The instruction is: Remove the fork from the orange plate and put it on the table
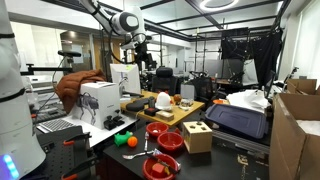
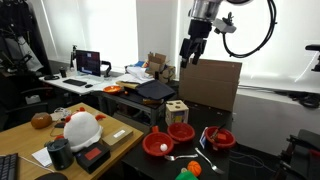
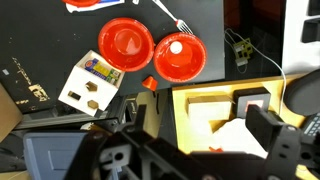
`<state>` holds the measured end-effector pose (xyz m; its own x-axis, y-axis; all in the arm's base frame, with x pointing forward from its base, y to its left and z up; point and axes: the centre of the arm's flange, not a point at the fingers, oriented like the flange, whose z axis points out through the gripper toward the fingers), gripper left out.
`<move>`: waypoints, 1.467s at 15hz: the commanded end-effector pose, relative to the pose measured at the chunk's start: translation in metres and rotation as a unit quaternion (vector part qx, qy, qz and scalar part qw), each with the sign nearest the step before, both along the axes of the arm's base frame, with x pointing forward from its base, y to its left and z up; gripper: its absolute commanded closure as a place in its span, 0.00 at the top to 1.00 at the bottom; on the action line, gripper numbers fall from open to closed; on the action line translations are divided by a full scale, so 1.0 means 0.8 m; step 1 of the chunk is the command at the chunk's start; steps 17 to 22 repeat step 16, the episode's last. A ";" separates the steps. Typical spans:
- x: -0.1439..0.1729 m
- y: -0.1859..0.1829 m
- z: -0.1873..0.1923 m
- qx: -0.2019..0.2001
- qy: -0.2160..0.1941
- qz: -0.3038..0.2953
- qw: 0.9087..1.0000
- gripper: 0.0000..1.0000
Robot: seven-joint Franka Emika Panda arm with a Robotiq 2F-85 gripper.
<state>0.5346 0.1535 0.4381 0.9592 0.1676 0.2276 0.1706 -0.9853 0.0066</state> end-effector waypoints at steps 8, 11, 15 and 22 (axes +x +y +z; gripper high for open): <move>-0.020 -0.004 -0.001 -0.016 -0.072 -0.018 0.997 1.00; -0.004 -0.001 -0.003 -0.011 -0.063 -0.016 0.998 1.00; -0.004 0.000 -0.003 -0.010 -0.066 -0.015 0.998 1.00; -0.004 0.000 -0.003 -0.010 -0.066 -0.015 0.998 1.00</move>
